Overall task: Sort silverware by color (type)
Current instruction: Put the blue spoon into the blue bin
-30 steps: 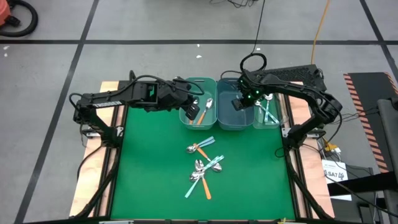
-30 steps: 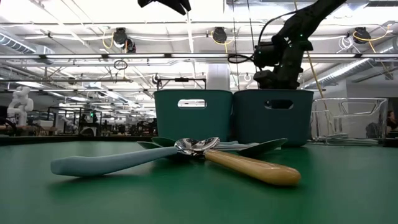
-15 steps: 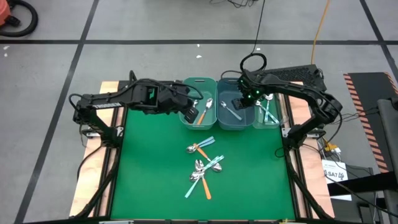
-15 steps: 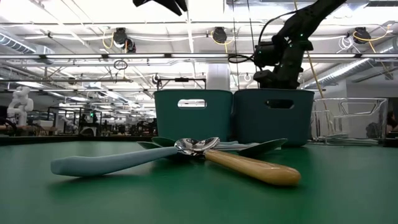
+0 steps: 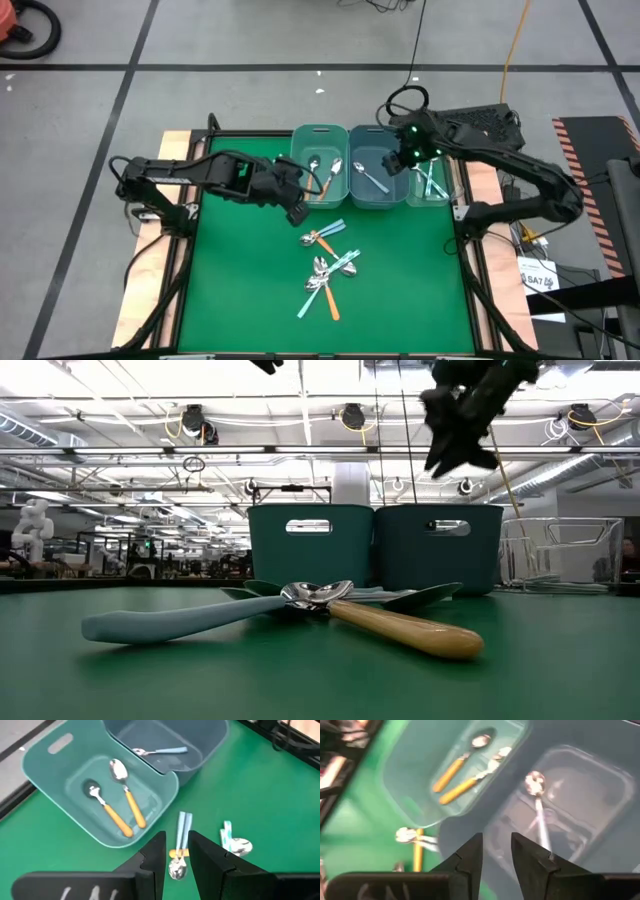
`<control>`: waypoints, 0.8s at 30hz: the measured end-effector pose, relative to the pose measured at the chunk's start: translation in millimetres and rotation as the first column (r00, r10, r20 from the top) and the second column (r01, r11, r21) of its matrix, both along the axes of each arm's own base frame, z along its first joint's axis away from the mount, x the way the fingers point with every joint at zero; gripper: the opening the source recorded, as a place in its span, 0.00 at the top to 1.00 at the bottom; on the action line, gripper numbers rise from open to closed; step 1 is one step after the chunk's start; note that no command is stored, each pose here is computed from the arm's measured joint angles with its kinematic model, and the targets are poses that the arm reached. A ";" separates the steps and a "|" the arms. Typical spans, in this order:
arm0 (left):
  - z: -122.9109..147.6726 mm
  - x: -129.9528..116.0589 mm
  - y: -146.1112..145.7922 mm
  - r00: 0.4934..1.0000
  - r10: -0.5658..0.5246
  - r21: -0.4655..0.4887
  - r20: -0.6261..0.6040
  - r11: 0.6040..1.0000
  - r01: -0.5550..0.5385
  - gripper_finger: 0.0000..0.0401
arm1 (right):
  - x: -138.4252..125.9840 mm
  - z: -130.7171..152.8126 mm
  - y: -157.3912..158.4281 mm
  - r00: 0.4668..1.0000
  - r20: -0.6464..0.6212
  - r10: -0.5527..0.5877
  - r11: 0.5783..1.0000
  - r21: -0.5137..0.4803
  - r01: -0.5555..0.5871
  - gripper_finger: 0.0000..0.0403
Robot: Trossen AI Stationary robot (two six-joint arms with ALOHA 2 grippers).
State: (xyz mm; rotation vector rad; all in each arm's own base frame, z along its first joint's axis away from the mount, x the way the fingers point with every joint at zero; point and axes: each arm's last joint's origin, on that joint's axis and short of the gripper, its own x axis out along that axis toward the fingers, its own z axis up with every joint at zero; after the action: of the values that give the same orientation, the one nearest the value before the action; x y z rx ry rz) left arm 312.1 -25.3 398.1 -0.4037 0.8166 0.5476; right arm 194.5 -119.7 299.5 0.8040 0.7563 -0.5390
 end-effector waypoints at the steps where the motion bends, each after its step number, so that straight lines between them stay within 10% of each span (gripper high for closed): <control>1: 0.0 -0.2 -2.6 1.000 -0.005 -0.002 0.001 1.000 0.005 0.78 | -1.0 4.6 6.8 1.000 0.016 0.002 1.000 -0.011 -0.002 0.76; 24: -76.4 37.5 -90.5 0.960 -0.141 -0.157 -0.243 0.982 0.105 0.78 | 15.1 17.8 130.1 0.989 0.059 0.138 0.990 -0.047 -0.135 0.76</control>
State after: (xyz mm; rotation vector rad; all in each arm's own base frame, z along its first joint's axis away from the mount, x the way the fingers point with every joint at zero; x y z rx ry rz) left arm 349.6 -115.7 321.7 -0.4157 1.1247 0.4302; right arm 209.6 10.4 317.2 0.7204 0.7340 -0.4040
